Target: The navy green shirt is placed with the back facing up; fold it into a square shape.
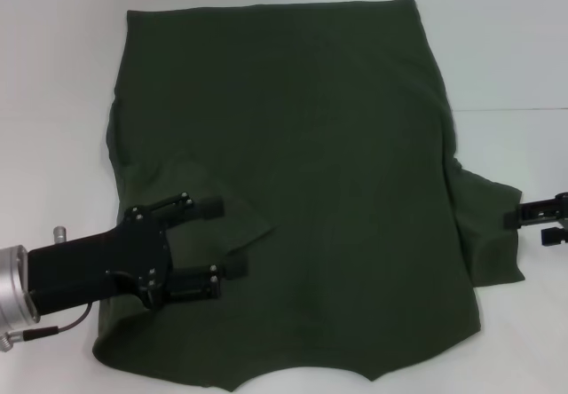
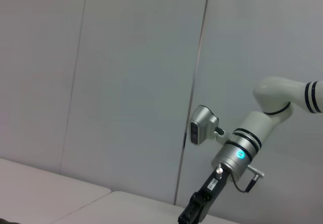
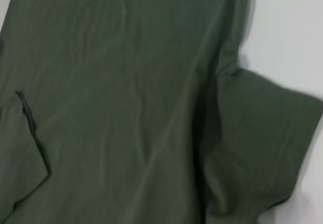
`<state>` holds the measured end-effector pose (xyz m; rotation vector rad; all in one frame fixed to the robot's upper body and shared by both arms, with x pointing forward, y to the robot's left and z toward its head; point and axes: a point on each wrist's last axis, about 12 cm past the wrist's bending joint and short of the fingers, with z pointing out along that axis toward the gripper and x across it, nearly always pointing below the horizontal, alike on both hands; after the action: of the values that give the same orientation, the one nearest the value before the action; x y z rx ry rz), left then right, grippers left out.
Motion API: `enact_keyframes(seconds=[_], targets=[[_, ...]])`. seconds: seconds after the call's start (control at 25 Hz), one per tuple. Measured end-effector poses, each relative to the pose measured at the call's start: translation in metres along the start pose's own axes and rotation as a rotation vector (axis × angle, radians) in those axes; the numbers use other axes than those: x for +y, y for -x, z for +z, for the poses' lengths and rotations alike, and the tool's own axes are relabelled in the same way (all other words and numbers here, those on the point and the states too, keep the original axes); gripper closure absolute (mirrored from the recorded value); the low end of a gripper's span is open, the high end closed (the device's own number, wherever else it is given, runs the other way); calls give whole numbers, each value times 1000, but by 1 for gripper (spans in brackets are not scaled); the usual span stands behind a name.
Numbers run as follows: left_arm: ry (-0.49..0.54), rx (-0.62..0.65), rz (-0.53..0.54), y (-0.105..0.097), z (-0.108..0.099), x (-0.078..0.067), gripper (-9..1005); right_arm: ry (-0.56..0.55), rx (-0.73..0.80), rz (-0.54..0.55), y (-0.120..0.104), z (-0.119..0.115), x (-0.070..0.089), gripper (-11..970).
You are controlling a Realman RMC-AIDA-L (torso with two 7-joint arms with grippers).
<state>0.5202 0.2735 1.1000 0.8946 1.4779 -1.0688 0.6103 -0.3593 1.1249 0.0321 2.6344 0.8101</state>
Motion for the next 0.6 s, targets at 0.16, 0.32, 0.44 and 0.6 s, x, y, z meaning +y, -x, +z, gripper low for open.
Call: enact_keyframes(seconds=[0.16,0.32,0.44,0.6], targets=[[1,0,-1,0,0,0,117,-10,4,-18,0,10,2,53],[2,-2,-1,0,1,0,117,-26,7,-35,1,19,5,53],[2,-4,-2,0,1,0,117,-38,5,-49,2,24,8,54],[4,-4,-4,0,0,0,117,-41,3,-66,2,29,10,54]])
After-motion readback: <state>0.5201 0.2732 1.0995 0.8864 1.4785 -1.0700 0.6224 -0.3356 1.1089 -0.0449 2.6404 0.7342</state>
